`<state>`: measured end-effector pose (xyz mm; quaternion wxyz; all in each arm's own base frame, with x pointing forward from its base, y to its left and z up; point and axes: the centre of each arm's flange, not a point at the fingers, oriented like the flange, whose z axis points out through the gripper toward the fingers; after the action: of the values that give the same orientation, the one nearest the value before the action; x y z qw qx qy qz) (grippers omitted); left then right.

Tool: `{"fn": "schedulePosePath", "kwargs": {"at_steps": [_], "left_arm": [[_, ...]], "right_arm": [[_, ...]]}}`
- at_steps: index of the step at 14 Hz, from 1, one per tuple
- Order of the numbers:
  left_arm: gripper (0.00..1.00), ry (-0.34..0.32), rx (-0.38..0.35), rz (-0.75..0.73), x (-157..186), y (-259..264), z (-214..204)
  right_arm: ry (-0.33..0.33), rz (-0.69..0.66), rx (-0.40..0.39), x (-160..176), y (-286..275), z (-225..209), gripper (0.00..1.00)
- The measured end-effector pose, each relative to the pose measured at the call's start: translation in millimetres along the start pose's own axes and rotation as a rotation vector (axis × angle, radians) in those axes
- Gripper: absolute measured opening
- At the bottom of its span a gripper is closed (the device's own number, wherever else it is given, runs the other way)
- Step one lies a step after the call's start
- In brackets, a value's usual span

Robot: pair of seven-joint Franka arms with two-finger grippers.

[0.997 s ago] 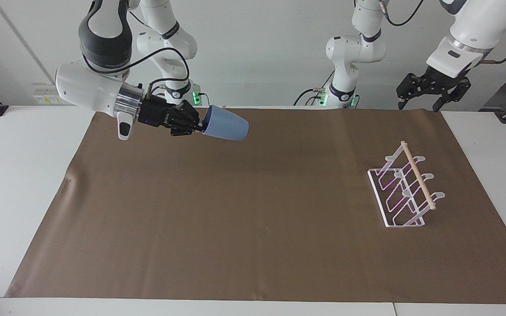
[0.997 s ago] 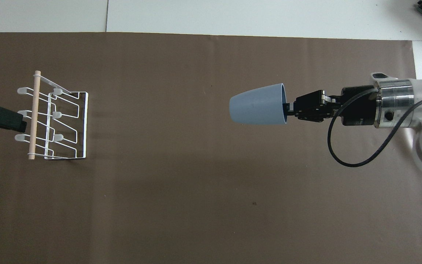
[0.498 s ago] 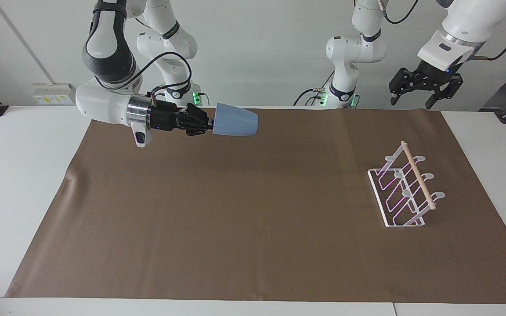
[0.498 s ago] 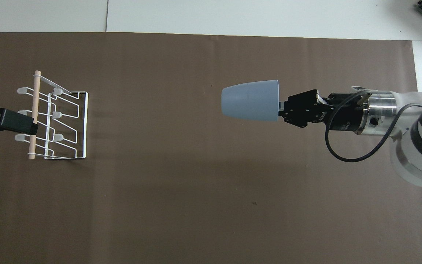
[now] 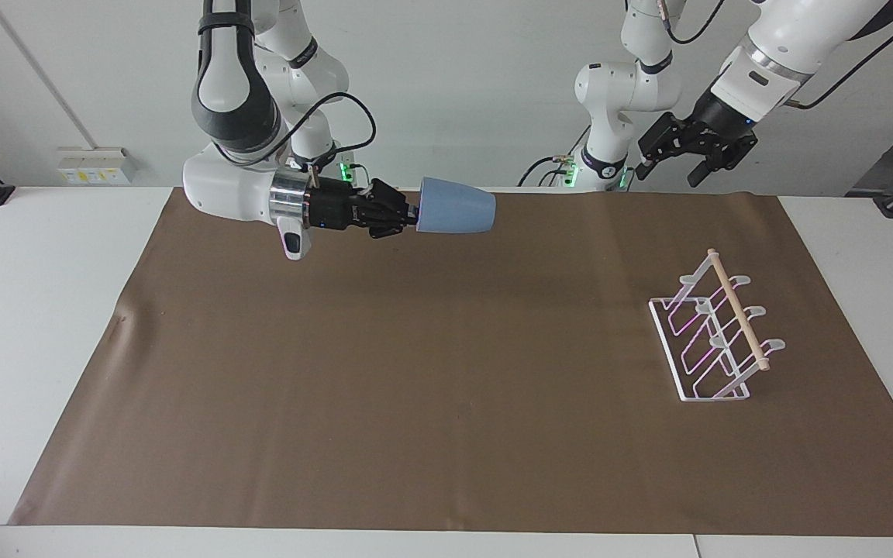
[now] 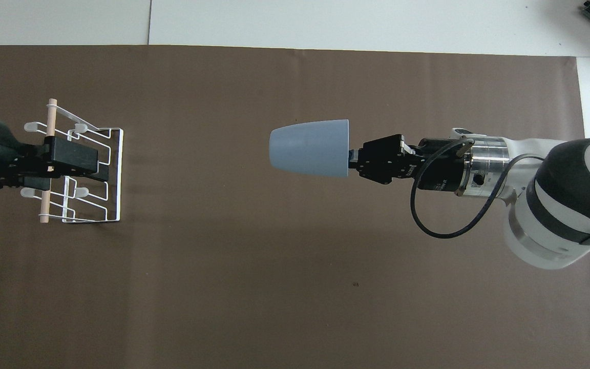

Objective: Hang cup on cup holder
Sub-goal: 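Reach the open left gripper around the cup's closed end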

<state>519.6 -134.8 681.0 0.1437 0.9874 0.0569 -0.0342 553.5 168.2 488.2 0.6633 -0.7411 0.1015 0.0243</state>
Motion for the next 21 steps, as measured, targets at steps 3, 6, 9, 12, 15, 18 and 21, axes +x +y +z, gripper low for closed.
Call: {"fn": "schedulePosePath", "kwargs": {"at_steps": [3, 6, 9, 12, 15, 18, 21], "left_arm": [[1.00, -0.038, -0.085, -0.200, -5.8, 30.5, 10.3], [1.00, -0.061, -0.155, -0.435, -1.4, 63.7, 27.5], [1.00, -0.086, -0.203, -0.660, -0.5, 94.8, 43.0], [1.00, -0.096, -0.237, -0.847, -2.3, 115.3, 50.2], [1.00, -0.100, -0.286, -1.071, -5.6, 137.7, 61.9], [1.00, -0.120, -0.299, -1.242, -6.8, 144.8, 70.9], [1.00, -0.151, -0.296, -1.368, -7.8, 148.4, 86.1]], "right_arm": [[-0.001, 0.002, 0.007, -0.9, -0.8, 2.7, 0.04], [-0.012, 0.000, 0.002, -4.4, -1.0, 11.5, 0.04], [-0.015, 0.000, 0.001, -5.3, -1.0, 13.7, 0.04], [-0.016, -0.001, 0.001, -5.5, -1.1, 14.0, 0.04], [-0.019, -0.001, 0.001, -6.3, -1.2, 15.7, 0.04], [-0.020, -0.001, 0.000, -6.7, -1.2, 16.5, 0.04], [-0.020, -0.001, 0.000, -6.7, -1.2, 16.6, 0.04]]}}
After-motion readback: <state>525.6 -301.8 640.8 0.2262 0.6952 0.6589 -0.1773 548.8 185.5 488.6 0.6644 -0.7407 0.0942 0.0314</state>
